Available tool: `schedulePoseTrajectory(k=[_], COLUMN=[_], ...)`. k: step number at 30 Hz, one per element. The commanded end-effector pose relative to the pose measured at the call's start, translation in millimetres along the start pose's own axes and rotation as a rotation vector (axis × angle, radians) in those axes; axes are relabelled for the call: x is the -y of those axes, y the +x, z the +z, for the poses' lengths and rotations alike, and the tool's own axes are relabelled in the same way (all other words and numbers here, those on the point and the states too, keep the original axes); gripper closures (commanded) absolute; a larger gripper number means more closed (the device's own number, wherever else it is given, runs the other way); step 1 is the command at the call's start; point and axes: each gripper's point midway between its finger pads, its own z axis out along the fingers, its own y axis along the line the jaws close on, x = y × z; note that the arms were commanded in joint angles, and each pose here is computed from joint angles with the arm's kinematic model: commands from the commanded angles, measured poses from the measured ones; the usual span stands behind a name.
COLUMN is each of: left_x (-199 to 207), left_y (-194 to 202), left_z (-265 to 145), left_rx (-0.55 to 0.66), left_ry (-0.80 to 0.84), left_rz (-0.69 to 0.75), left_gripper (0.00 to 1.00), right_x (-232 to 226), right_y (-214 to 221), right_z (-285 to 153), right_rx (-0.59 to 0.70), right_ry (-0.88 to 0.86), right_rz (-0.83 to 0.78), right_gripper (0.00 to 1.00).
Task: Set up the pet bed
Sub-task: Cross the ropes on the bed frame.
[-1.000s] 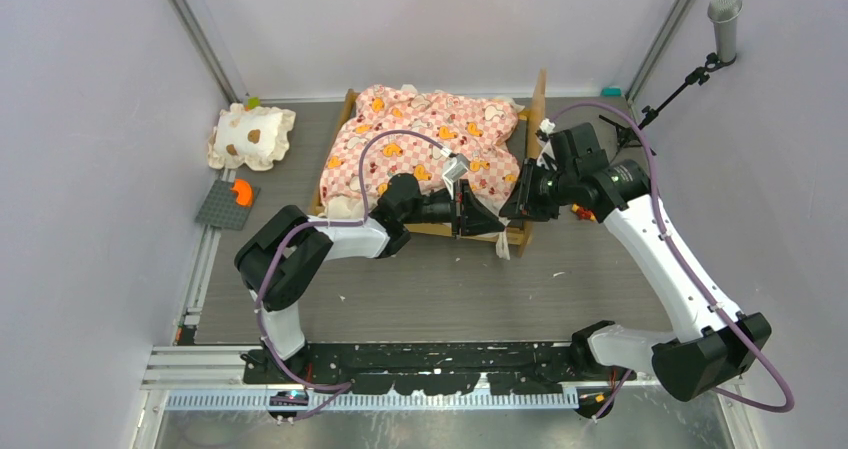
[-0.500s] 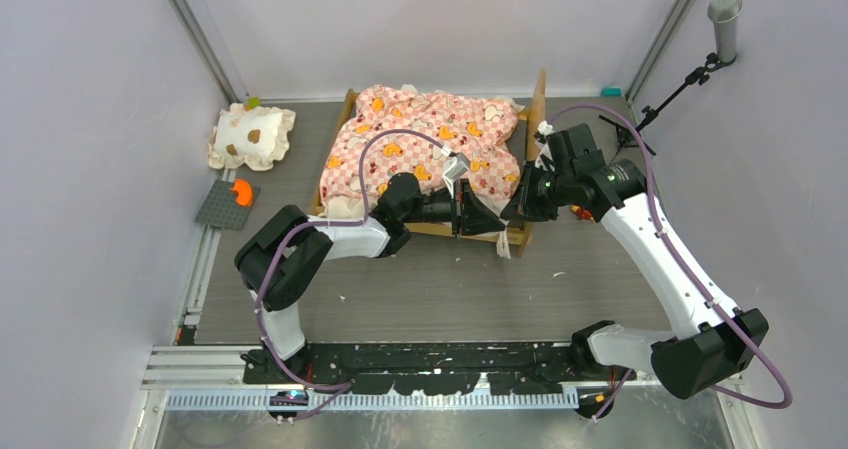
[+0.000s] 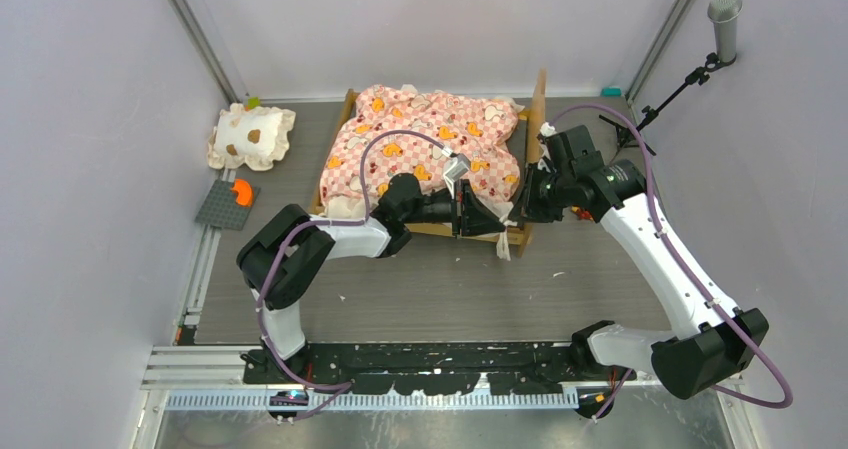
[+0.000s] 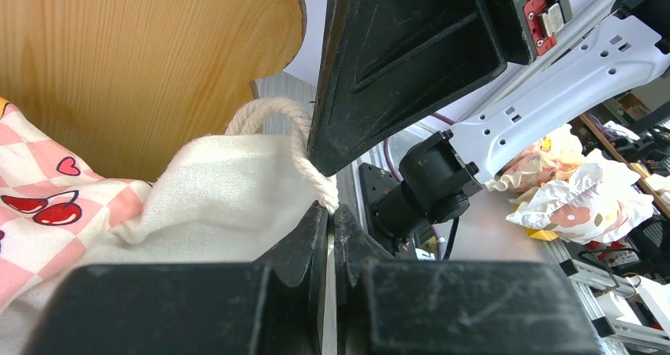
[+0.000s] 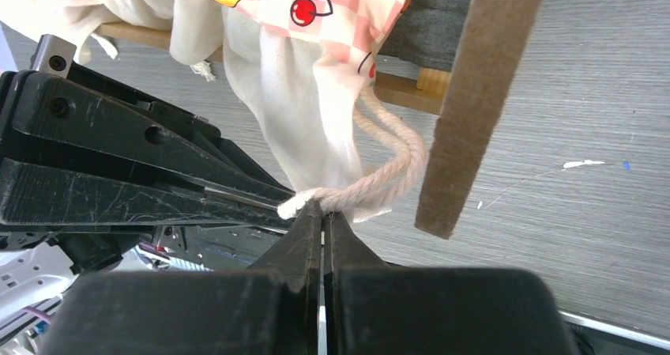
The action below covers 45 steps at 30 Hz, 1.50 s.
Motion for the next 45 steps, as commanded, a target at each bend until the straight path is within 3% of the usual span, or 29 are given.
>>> schedulePoseTrajectory(k=[1, 16, 20, 25, 33, 36, 45], left_x=[12.1, 12.8, 12.5, 9.5, -2.1, -1.4, 9.5], left_y=[-16.0, -13.2, -11.1, -8.8, -26.8, -30.9, -38.3], left_z=[5.7, 5.6, 5.2, -6.2, -45.6, -69.9, -100.2], left_rx=[0.03, 0.02, 0.015, 0.009, -0.069, -0.205, -0.275], left_ry=[0.058, 0.067, 0.069, 0.04, -0.146, -0.296, -0.435], left_rz=[0.058, 0.052, 0.049, 0.049, 0.149, 0.223, 0.261], left_gripper=[0.95, 0.95, 1.0, 1.0, 1.0, 1.0, 1.0], right_x=[2.6, 33.6, 35.7, 32.4, 38.0, 33.5, 27.2], right_y=[-8.7, -20.2, -22.0, -21.0, -6.7, 1.3, -8.1], right_z=[-10.7, -19.6, -21.6, -27.7, -34.8, -30.6, -30.0], right_rx=[0.063, 0.121, 0.129, 0.127, 0.099, 0.074, 0.113], right_ry=[0.022, 0.2, 0.214, 0.194, 0.17, 0.127, 0.112], right_rz=[-0.026, -0.07, -0.079, -0.104, -0.23, -0.23, -0.208], right_gripper=[0.99, 0.99, 0.99, 0.99, 0.99, 0.99, 0.99])
